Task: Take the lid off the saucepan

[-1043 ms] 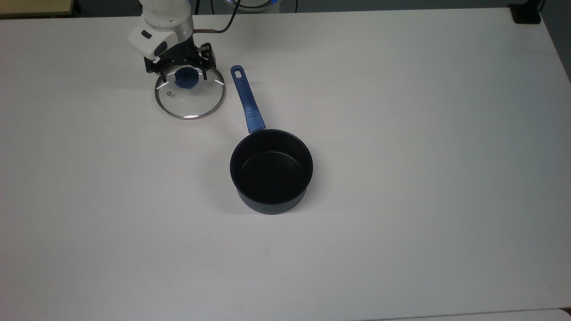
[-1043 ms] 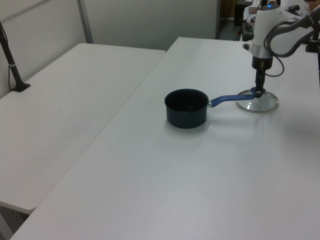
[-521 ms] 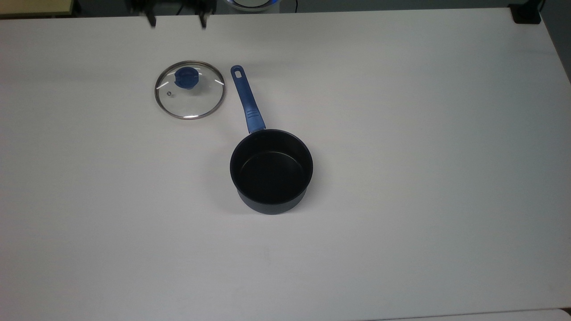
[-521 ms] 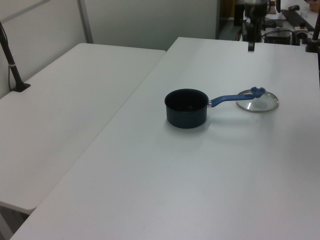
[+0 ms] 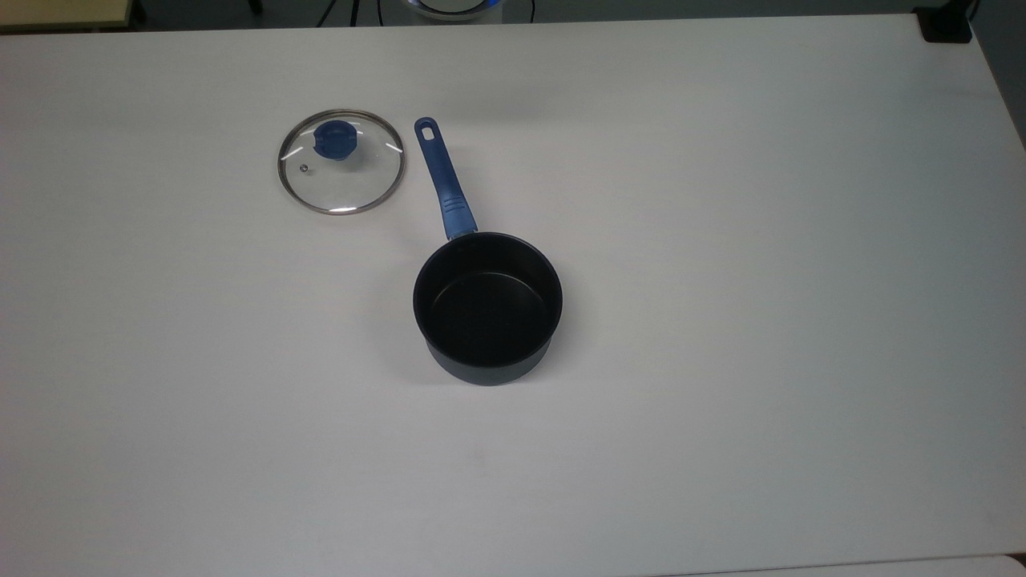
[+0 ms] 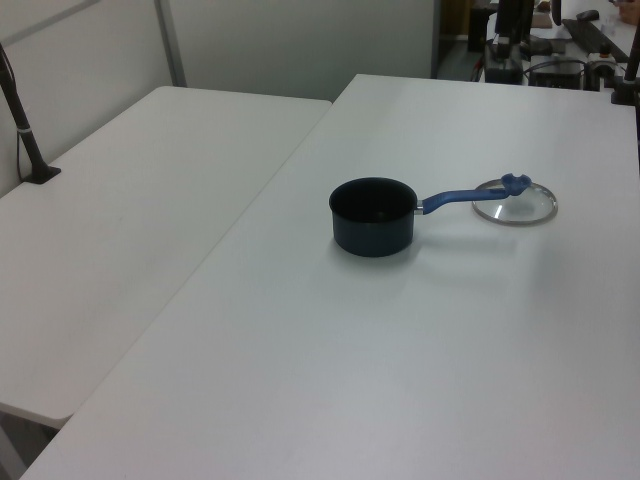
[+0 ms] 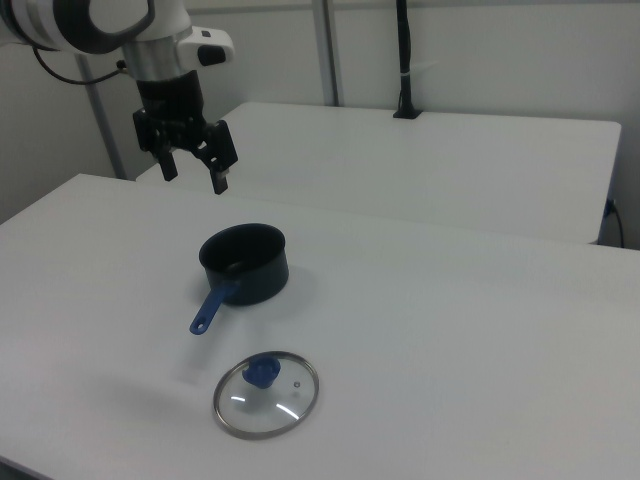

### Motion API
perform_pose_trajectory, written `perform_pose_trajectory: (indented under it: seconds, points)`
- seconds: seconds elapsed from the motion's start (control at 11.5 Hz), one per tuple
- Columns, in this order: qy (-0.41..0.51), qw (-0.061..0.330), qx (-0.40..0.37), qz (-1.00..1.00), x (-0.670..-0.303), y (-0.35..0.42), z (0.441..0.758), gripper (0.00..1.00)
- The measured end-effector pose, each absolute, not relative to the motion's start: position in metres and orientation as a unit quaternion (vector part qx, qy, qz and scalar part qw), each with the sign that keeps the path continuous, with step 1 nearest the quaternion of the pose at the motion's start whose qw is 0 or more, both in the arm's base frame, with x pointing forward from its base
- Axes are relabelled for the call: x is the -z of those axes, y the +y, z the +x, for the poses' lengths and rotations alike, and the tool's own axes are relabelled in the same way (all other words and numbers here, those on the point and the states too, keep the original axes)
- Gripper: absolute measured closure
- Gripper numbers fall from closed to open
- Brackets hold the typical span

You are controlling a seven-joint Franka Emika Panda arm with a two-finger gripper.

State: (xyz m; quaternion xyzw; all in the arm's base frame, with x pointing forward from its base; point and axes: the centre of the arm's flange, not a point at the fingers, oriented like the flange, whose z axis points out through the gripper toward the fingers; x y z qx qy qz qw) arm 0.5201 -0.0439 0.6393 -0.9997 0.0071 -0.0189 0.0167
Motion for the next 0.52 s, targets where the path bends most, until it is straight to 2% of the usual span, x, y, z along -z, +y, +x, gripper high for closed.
perform_pose_trajectory:
  seconds: [0.52]
  points:
    - [-0.013,0.010,0.021,-1.000,-0.628,-0.045,0.539,0.00]
